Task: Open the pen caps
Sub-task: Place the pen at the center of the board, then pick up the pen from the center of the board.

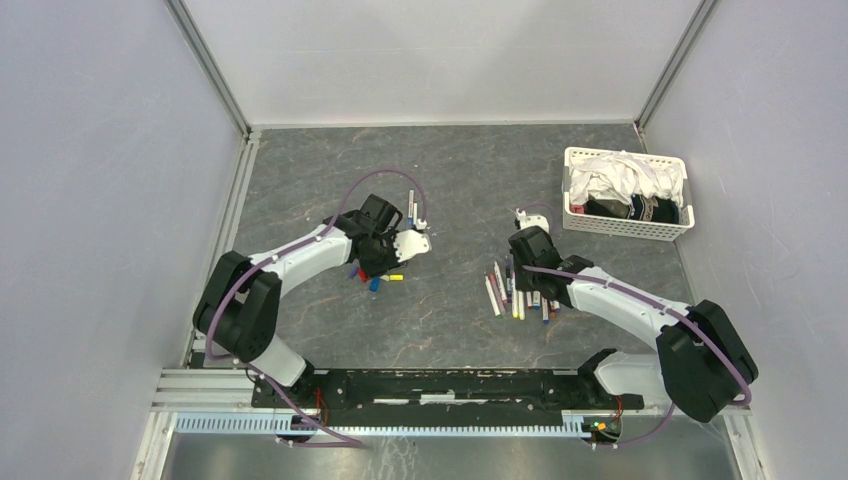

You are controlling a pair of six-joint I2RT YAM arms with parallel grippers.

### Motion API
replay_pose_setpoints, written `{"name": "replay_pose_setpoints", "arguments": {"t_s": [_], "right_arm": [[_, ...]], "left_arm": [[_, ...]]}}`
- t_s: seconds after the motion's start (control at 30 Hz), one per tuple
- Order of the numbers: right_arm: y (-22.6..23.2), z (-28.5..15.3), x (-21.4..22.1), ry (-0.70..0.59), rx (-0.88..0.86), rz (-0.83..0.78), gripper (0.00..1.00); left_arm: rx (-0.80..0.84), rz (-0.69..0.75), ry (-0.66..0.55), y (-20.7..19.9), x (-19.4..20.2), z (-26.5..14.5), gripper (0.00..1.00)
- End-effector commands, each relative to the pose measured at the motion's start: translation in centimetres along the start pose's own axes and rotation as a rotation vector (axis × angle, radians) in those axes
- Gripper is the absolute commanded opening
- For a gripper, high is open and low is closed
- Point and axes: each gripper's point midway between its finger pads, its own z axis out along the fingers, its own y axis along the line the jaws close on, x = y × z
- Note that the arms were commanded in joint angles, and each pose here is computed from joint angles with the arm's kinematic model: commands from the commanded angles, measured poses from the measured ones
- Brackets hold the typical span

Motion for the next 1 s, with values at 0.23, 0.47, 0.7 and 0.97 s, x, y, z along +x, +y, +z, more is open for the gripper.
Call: {"name": "replay_pose_setpoints", "arguments": {"t_s": [0.23, 0.47, 0.7, 0.97], "right_arm": [[-0.6, -1.0, -1.6, -0.031, 0.035, -0.004, 0.41], [2.6, -2.9, -7.5, -0.152, -0.061, 0.031, 0.42], [11.1, -1.5, -13.6, -0.190, -0.189, 0.000, 0.46], [19.2, 5.1, -17.1, -0.146, -0.208, -0.045, 0.54]], "left_arm": [[-0.133, -0.183, -0.282, 6.0, -7.6, -13.6, 0.86], [-0.239, -0.321, -0.475, 9.2, -8.1, -21.1, 1.00], [-0.259, -0.391, -0.542, 8.3, -7.7, -22.6, 1.00], [-0.182, -0.453, -0.527, 6.1, -6.6, -20.1, 1.00]]}}
